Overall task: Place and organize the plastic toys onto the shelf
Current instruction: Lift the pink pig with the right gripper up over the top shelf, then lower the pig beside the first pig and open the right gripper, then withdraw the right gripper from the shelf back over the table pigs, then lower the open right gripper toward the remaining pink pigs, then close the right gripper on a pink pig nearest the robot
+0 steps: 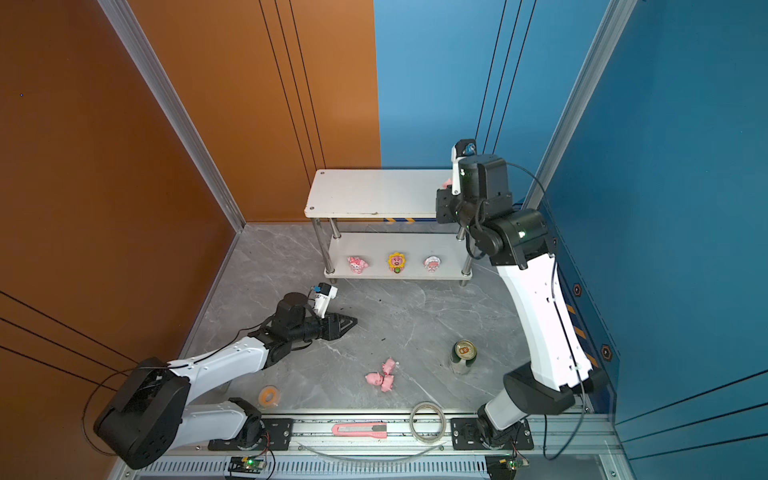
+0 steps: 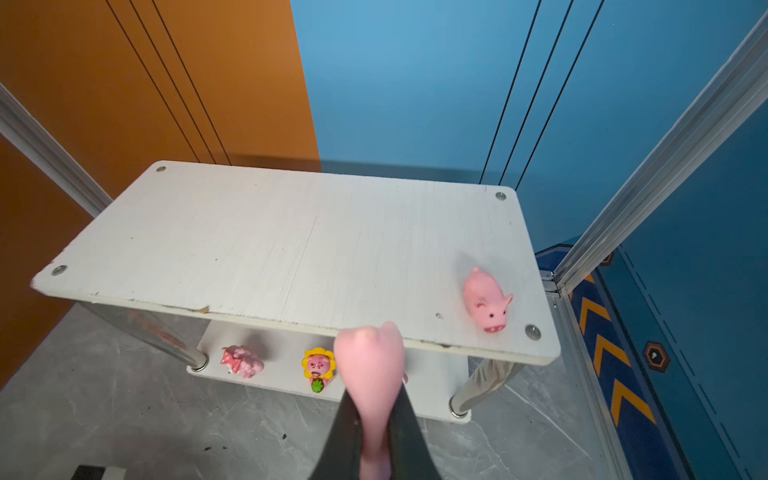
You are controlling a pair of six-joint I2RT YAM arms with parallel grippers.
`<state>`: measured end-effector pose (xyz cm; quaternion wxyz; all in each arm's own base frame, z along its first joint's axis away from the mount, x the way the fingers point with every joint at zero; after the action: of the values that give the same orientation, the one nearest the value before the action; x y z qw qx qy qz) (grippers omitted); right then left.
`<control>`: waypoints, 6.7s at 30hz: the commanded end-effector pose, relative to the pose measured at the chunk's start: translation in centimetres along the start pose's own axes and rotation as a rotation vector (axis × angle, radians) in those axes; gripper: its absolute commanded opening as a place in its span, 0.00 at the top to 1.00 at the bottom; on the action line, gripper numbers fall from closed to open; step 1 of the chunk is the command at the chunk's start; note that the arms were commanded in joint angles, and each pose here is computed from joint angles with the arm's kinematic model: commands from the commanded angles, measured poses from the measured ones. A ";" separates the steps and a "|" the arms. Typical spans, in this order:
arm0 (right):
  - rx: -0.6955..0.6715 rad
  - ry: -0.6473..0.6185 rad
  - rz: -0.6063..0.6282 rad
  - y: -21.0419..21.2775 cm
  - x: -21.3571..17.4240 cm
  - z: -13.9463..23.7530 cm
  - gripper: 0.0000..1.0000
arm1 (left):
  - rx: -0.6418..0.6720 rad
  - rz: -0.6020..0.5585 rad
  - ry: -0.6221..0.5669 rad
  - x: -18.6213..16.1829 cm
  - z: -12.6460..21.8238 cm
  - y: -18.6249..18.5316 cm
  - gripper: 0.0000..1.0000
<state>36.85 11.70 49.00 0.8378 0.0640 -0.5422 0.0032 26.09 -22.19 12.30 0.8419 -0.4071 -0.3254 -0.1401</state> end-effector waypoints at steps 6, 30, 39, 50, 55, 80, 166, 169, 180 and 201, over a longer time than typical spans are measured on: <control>0.036 0.220 0.027 -0.9 -3.4 -6.2 0.88 | -0.012 0.038 0.026 -0.7 -1.0 0.9 0.55; 0.058 0.295 -0.028 -0.6 -5.4 -10.9 0.79 | -0.014 0.063 0.028 -1.1 -1.6 1.2 0.55; 0.051 0.293 -0.035 -0.7 -5.4 -11.4 0.72 | -0.014 0.064 0.030 -1.1 -1.7 1.2 0.55; 0.049 0.307 -0.052 -0.6 -5.9 -12.5 0.59 | -0.011 0.064 0.028 -1.3 -1.5 1.3 0.55; 0.049 0.289 -0.060 -0.6 -5.5 -12.1 0.54 | -0.015 0.061 0.023 -1.1 -1.5 1.1 0.55; 0.150 0.211 0.047 3.5 -14.9 2.8 0.48 | 0.000 0.015 -0.039 0.6 1.1 0.2 0.55; 0.439 0.794 0.155 18.7 -43.5 -3.5 0.88 | -0.018 0.030 0.023 -0.7 -0.8 0.5 0.55; 0.405 0.828 0.159 16.1 -44.4 -2.3 0.87 | -0.007 0.021 0.021 -0.6 -0.6 0.7 0.55; 0.403 0.914 0.278 12.5 -48.1 0.4 0.41 | -0.015 0.031 0.022 -0.5 -0.9 0.8 0.55; 0.330 0.847 0.221 14.5 -48.7 -3.8 0.66 | 0.002 0.034 0.008 -0.5 -0.6 1.1 0.55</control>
<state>17.81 29.68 4.53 0.9533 0.1427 -0.1191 0.2380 26.36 -22.12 10.67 0.8491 -0.4100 -0.3083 -0.1259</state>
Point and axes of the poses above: each gripper's point midway between its finger pads, its own z axis back along the fingers, its own y axis along the line the jaws close on, x = y × z, the point moved 2 cm from there along z, back along the fingers, and after that the axes turned 6 degrees about -z, right-handed, at the moved point
